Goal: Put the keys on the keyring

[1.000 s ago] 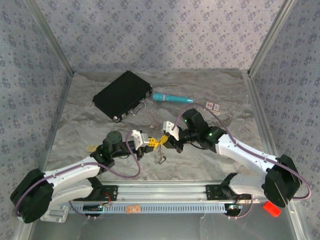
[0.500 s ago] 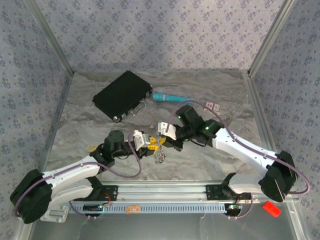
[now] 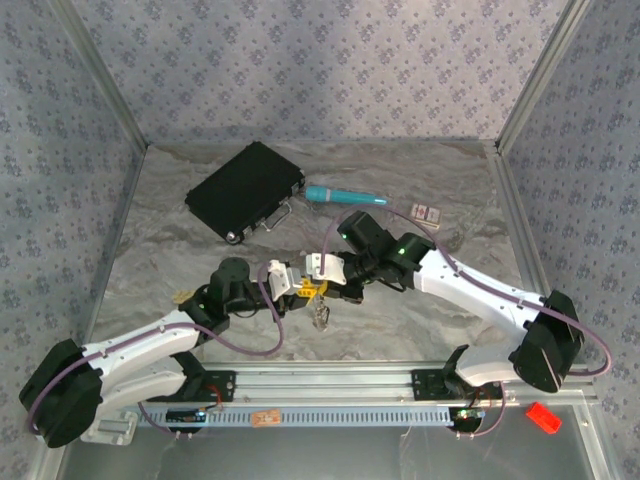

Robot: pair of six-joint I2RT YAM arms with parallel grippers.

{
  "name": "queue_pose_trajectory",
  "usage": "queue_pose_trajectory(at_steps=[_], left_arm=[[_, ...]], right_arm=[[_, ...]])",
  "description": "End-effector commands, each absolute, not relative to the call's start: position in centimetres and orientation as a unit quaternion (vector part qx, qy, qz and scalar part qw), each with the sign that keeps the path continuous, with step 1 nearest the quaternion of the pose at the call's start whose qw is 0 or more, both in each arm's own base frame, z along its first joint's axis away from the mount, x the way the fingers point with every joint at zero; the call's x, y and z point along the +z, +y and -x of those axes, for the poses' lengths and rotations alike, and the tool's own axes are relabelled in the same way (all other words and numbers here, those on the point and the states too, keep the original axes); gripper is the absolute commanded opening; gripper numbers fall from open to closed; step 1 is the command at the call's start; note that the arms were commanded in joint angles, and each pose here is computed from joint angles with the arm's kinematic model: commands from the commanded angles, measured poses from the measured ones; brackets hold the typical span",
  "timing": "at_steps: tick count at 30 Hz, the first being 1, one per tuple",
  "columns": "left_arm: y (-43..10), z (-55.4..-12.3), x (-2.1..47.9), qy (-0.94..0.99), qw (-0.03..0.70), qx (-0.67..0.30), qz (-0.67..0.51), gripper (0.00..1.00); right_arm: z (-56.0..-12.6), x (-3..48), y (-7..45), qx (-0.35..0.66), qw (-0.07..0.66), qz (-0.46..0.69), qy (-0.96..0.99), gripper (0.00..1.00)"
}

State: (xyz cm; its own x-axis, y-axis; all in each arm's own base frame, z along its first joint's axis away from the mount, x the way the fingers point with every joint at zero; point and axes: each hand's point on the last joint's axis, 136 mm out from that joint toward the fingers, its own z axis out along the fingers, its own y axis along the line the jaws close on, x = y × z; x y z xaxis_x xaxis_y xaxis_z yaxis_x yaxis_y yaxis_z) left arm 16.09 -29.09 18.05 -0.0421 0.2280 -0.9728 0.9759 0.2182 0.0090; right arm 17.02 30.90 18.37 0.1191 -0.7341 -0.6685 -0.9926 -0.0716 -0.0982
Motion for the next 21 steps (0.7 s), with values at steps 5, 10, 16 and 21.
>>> queue_pose_trajectory(at_steps=[5,10,16,21], left_arm=[[-29.3,-15.7,20.0,0.581,0.511,-0.391,-0.498,0.00],[-29.1,-15.7,20.8,0.569,0.533,-0.404,-0.478,0.00],[-29.1,-15.7,21.0,0.565,0.538,-0.410,-0.473,0.00],[-29.1,-15.7,21.1,0.564,0.539,-0.411,-0.472,0.00]], right_arm=[[-17.3,20.4,31.1,0.255,0.319,0.676,0.613,0.17],[-17.6,20.3,30.2,0.288,0.338,0.633,0.634,0.27],[-17.3,19.6,30.3,0.300,0.329,0.623,0.643,0.25],[-17.2,19.2,30.2,0.299,0.322,0.624,0.647,0.18]])
